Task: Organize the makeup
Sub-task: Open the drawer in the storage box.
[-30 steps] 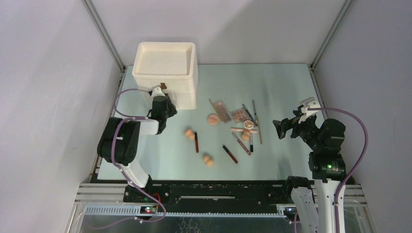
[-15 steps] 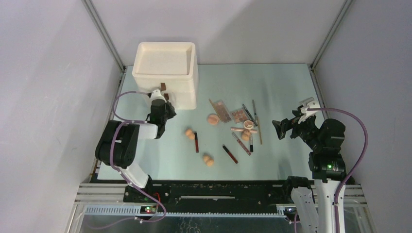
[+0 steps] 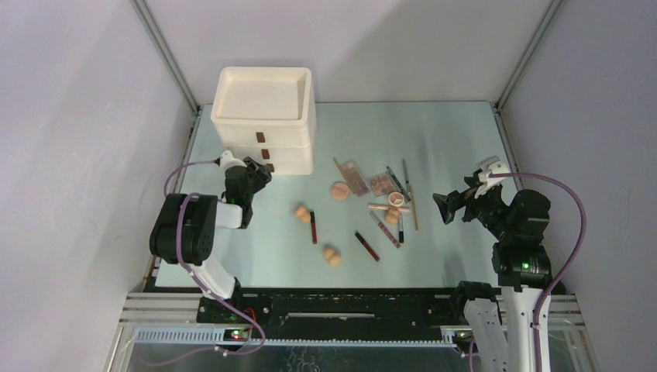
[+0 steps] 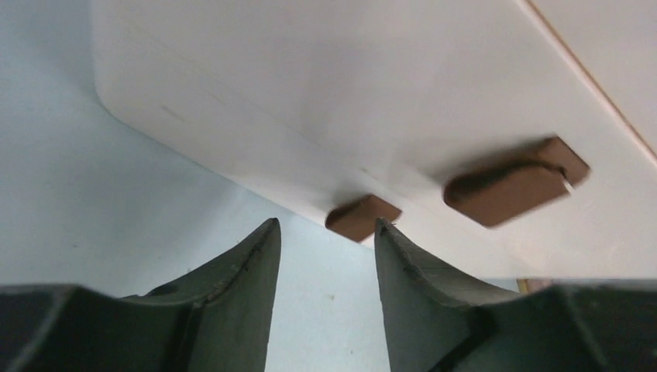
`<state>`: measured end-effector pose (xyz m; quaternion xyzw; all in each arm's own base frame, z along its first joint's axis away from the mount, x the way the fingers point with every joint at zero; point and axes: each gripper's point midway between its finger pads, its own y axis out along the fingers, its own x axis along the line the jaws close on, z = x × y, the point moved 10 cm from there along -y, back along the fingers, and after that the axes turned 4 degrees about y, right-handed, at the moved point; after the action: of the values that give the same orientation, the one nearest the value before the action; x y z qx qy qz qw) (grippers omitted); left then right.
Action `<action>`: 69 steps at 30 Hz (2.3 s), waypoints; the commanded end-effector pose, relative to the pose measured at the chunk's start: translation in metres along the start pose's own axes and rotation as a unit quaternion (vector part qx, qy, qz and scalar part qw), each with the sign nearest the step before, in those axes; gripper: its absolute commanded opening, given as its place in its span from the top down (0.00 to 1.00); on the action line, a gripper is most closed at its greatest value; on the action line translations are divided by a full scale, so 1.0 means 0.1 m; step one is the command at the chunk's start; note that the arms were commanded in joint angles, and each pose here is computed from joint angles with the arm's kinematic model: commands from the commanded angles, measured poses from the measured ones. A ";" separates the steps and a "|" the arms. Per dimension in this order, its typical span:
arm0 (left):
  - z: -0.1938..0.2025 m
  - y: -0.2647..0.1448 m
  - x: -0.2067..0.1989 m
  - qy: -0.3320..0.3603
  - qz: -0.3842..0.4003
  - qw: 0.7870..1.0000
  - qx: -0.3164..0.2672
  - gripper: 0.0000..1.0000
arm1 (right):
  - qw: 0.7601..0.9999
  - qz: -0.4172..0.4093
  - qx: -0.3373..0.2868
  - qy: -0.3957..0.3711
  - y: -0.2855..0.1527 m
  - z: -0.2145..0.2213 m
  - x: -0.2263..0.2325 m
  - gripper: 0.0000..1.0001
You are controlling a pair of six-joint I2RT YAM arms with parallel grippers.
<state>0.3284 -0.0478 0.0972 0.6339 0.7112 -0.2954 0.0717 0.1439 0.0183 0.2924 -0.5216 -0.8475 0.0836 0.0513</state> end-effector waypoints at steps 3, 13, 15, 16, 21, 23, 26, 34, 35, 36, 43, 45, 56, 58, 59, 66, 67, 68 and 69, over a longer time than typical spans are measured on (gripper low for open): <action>-0.05 0.06 -0.05 -0.055 0.073 0.996 -0.015 0.51 | 1.000 -0.010 -0.003 -0.013 0.00 -0.01 0.00 0.00; -0.03 0.21 -0.09 -0.077 0.104 0.991 0.019 0.41 | 1.000 -0.014 0.000 -0.012 0.01 0.00 0.00 0.00; -0.05 0.24 -0.11 -0.083 0.112 0.990 0.023 0.40 | 1.000 -0.016 -0.001 -0.012 0.00 0.00 0.01 0.00; -0.05 0.25 -0.12 -0.084 0.117 0.989 0.026 0.40 | 1.000 -0.016 -0.002 -0.012 0.00 0.00 0.01 0.00; -0.01 0.29 -0.16 -0.101 0.146 0.984 0.028 0.46 | 1.000 -0.019 -0.002 -0.013 0.00 0.00 0.01 0.00; -0.01 0.30 -0.16 -0.103 0.152 0.983 0.030 0.48 | 1.000 -0.021 -0.003 -0.013 0.00 0.00 0.02 0.00; -0.02 0.31 -0.15 -0.106 0.153 0.982 0.031 0.50 | 1.000 -0.024 -0.001 -0.012 0.00 0.00 0.02 0.00; -0.04 0.25 -0.11 -0.096 0.142 0.985 0.019 0.58 | 1.000 -0.028 -0.003 -0.013 -0.01 0.00 0.03 0.00; -0.05 0.24 -0.11 -0.094 0.138 0.986 0.018 0.59 | 1.000 -0.029 -0.003 -0.013 -0.01 0.00 0.03 0.00; -0.05 0.22 -0.09 -0.091 0.130 0.987 0.016 0.59 | 0.999 -0.029 -0.003 -0.012 -0.01 0.00 0.03 0.00; -0.06 0.20 -0.06 -0.090 0.121 0.988 0.013 0.68 | 0.999 -0.031 -0.004 -0.014 -0.02 0.00 0.04 0.00; -0.07 0.19 -0.06 -0.089 0.119 0.989 0.009 0.71 | 0.999 -0.032 -0.003 -0.013 -0.02 0.00 0.04 0.00; -0.16 0.06 -0.09 -0.080 0.139 0.987 -0.017 0.99 | 0.999 -0.032 -0.002 -0.014 -0.01 0.01 0.04 0.00; -0.14 0.01 -0.09 -0.080 0.144 0.986 -0.007 1.00 | 0.999 -0.032 -0.002 -0.013 -0.01 0.01 0.04 0.00; -0.13 -0.02 -0.09 -0.079 0.147 0.986 -0.001 1.00 | 0.999 -0.032 -0.002 -0.013 -0.01 0.01 0.04 0.00; -0.06 -0.18 -0.09 -0.049 0.165 0.984 0.042 1.00 | 0.999 -0.031 -0.001 -0.013 -0.01 0.01 0.03 0.00; -0.05 -0.22 -0.09 -0.043 0.170 0.983 0.051 1.00 | 0.999 -0.031 -0.002 -0.013 -0.01 0.01 0.03 0.00; -0.02 -0.25 -0.08 -0.037 0.171 0.982 0.063 1.00 | 0.999 -0.030 -0.002 -0.013 -0.02 0.01 0.03 0.00; 0.00 -0.30 -0.08 -0.029 0.176 0.981 0.075 1.00 | 0.999 -0.030 -0.002 -0.014 -0.02 0.01 0.03 0.00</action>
<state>0.3148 -0.0537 0.0953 0.7009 0.5938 -0.3776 0.1163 0.1415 0.0215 0.2911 -0.4935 -0.8640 0.0865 0.0493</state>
